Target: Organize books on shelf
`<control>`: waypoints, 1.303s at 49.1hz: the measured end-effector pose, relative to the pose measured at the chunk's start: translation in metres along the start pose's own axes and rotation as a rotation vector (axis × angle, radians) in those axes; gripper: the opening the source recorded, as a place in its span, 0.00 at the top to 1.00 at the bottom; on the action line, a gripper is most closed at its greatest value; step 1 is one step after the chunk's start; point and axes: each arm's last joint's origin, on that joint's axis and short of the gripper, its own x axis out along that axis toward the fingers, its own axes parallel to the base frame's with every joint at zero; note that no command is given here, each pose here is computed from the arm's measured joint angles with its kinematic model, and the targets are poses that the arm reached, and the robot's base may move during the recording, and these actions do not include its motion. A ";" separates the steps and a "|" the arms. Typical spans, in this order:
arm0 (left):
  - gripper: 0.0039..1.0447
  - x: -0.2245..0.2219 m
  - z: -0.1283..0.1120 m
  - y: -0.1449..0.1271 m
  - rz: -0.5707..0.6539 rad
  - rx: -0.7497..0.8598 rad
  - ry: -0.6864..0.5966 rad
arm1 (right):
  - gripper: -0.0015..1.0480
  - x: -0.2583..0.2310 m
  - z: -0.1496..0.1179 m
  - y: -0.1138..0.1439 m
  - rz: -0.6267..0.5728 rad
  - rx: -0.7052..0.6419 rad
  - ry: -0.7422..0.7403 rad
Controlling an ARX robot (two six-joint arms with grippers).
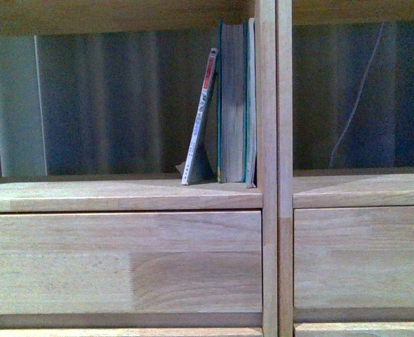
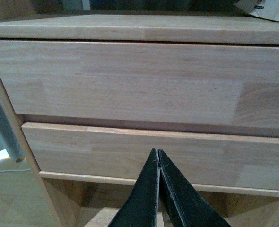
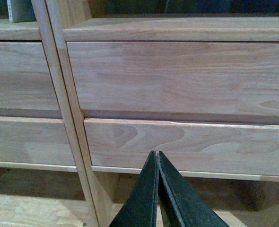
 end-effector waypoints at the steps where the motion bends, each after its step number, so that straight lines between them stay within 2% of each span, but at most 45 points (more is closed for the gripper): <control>1: 0.98 -0.001 -0.002 0.001 -0.005 0.000 0.000 | 0.97 0.000 -0.002 0.000 0.000 0.000 0.000; 9: 0.98 -0.009 -0.010 0.011 0.004 0.000 -0.002 | 0.97 0.000 -0.010 0.000 0.000 0.000 -0.001; 39: 0.98 -0.036 -0.036 0.011 -0.002 -0.001 -0.008 | 0.97 0.000 -0.039 0.000 -0.002 0.000 -0.006; 61: 0.98 -0.047 -0.036 0.012 0.000 0.000 -0.014 | 0.97 -0.001 -0.039 0.000 0.000 0.000 -0.016; 64: 0.98 -0.053 -0.040 0.012 0.000 0.000 0.018 | 0.97 -0.001 -0.039 0.000 0.000 0.000 -0.016</control>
